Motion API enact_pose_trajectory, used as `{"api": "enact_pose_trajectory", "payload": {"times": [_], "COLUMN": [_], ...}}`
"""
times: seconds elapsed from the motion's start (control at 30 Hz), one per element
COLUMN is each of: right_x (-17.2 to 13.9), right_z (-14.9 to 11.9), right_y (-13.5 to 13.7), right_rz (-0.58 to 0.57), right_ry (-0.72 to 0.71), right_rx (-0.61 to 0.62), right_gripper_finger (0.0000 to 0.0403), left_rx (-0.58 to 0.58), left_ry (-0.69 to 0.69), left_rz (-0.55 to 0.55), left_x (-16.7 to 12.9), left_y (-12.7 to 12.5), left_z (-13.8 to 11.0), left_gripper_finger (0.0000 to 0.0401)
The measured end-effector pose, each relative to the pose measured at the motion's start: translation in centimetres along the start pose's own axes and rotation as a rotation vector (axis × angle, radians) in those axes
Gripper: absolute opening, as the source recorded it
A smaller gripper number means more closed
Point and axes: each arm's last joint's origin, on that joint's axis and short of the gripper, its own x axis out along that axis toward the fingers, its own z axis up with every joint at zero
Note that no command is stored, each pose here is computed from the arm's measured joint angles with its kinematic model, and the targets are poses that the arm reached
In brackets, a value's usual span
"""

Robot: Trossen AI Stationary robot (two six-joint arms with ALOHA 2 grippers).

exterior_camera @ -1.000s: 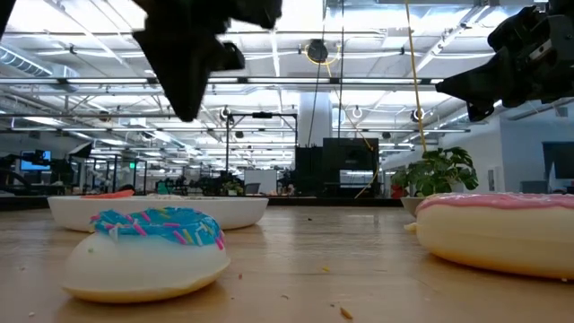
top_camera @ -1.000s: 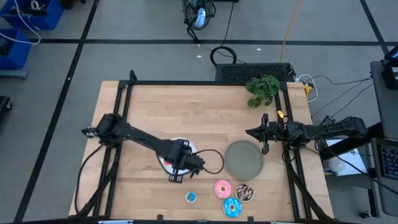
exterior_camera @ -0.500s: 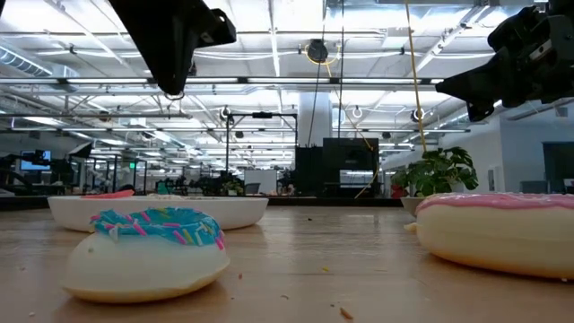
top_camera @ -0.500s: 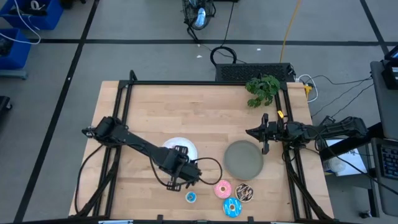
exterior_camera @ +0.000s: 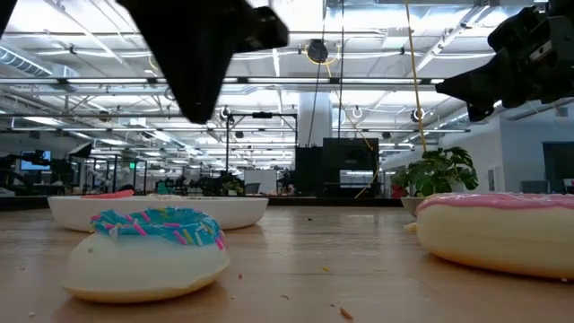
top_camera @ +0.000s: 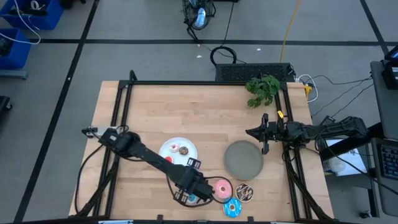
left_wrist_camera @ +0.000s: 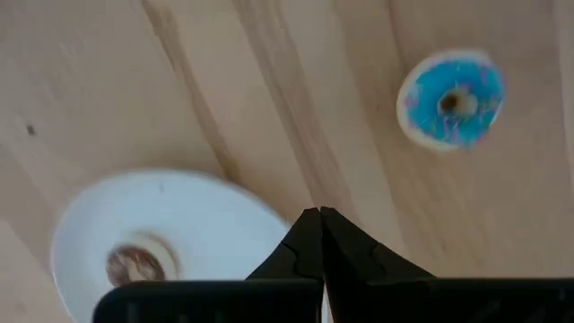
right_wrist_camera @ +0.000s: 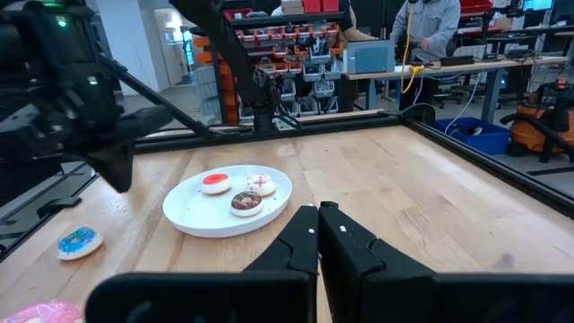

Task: Pick & Place donuts
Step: Put the small blue donut on the white plate

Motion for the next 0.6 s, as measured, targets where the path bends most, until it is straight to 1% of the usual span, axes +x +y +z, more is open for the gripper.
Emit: {"api": "enact_pose_trajectory", "payload": {"times": [0.1, 0.37, 0.47, 0.6], "right_x": [0.0, 0.0, 0.0, 0.0], "right_z": [0.0, 0.0, 0.0, 0.0], "right_y": [0.0, 0.0, 0.0, 0.0], "right_rz": [0.0, 0.0, 0.0, 0.0], "right_ry": [0.0, 0.001, 0.001, 0.001], "right_rx": [0.0, -0.008, -0.008, -0.008], "right_gripper_finger": [0.0, 0.0, 0.0, 0.0], "left_rx": [0.031, 0.006, -0.006, 0.021], "left_ry": [-0.032, -0.118, -0.133, -0.163], "left_rz": [0.002, 0.0, -0.003, -0.008], "left_x": [-0.5, -3.5, -3.9, -3.9], "left_y": [0.2, 0.5, 0.2, -1.0], "left_z": [0.4, 0.7, 0.8, 0.9], "left_gripper_finger": [0.0002, 0.0003, 0.0004, 0.0004]}}
